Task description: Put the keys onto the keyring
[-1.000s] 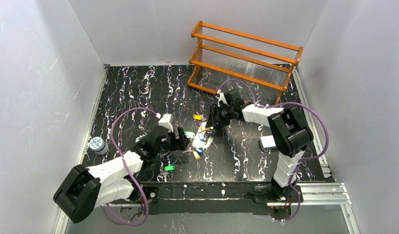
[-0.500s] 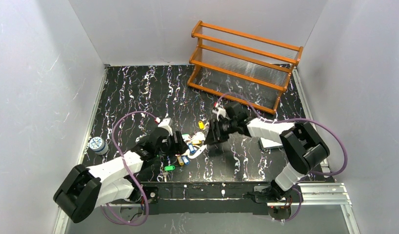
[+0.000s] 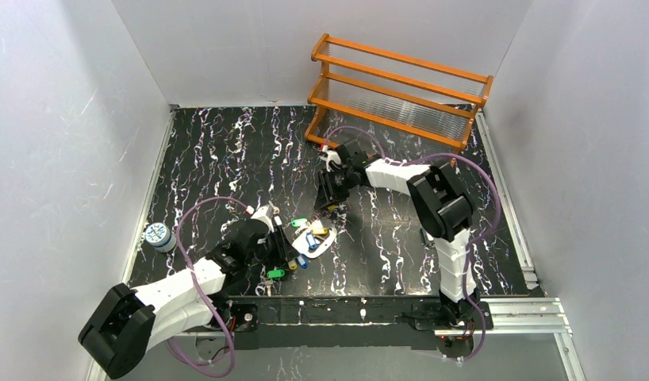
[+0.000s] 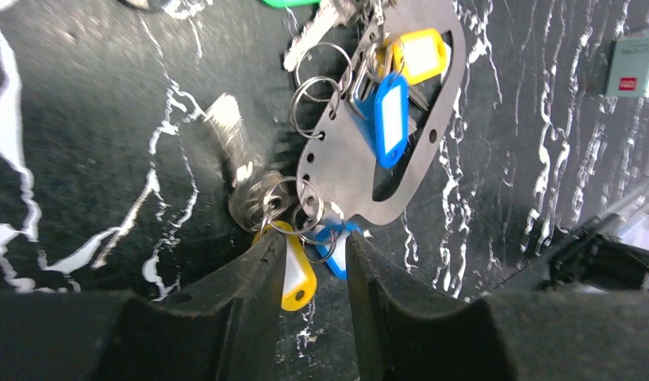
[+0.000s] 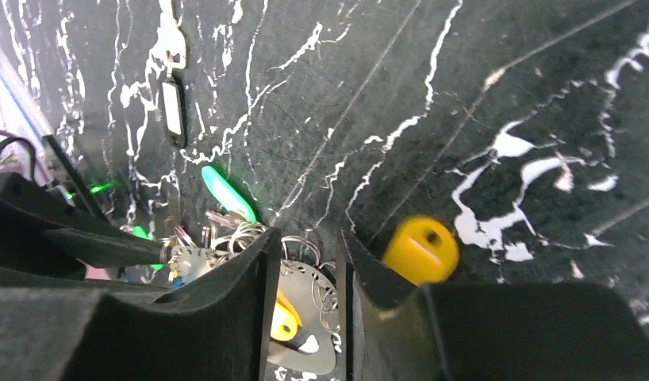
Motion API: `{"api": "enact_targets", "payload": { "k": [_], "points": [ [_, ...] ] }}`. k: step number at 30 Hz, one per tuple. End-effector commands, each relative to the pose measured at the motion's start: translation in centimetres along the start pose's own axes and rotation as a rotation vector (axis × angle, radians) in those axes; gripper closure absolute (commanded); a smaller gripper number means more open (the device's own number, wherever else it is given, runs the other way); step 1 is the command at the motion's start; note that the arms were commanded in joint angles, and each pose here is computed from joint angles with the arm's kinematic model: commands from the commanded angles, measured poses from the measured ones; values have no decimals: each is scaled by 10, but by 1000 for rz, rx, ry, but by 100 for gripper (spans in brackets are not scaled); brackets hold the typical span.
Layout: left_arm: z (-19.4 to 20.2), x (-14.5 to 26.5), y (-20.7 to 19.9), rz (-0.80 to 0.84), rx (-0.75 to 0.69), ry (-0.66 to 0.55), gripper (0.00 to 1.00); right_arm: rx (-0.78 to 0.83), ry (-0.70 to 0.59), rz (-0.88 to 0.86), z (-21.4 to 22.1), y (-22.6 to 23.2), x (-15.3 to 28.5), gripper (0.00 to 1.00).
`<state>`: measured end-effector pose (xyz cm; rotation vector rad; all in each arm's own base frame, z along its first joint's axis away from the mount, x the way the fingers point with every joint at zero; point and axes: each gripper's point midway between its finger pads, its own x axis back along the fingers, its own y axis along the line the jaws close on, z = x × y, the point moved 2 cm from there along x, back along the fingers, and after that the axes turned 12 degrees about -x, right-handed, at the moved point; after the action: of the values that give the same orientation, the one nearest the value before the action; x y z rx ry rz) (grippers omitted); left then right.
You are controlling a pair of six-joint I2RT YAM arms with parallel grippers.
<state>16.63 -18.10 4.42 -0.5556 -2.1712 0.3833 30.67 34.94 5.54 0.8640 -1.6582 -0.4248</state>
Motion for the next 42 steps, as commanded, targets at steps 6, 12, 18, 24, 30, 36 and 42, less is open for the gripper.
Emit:
{"api": "enact_targets", "payload": {
  "k": [6, 12, 18, 24, 30, 36, 42],
  "points": [
    [34, -18, 36, -163, -20, 130, 67, -75, 146, 180, 48, -35, 1, 85],
    [8, -38, 51, -309, -173, 150, 67, -179, 233, 266, 112, -58, 30, 85],
    [-24, -71, 51, -358, -291, 204, 66, -250, 269, 198, 146, -45, 57, 81],
    [-68, -101, 18, -232, -398, 175, 57, -206, 153, 168, 124, -28, 76, 72],
    [-85, -80, -15, -62, -425, 59, 48, -193, 58, 156, 107, -30, 97, 62],
    [-85, -30, -41, 142, -519, -158, 45, -171, 77, 107, 114, -28, 97, 54],
    [-46, 4, -66, 444, -862, -305, 44, -176, 117, 39, 123, -23, 93, 51]
  ]
}}
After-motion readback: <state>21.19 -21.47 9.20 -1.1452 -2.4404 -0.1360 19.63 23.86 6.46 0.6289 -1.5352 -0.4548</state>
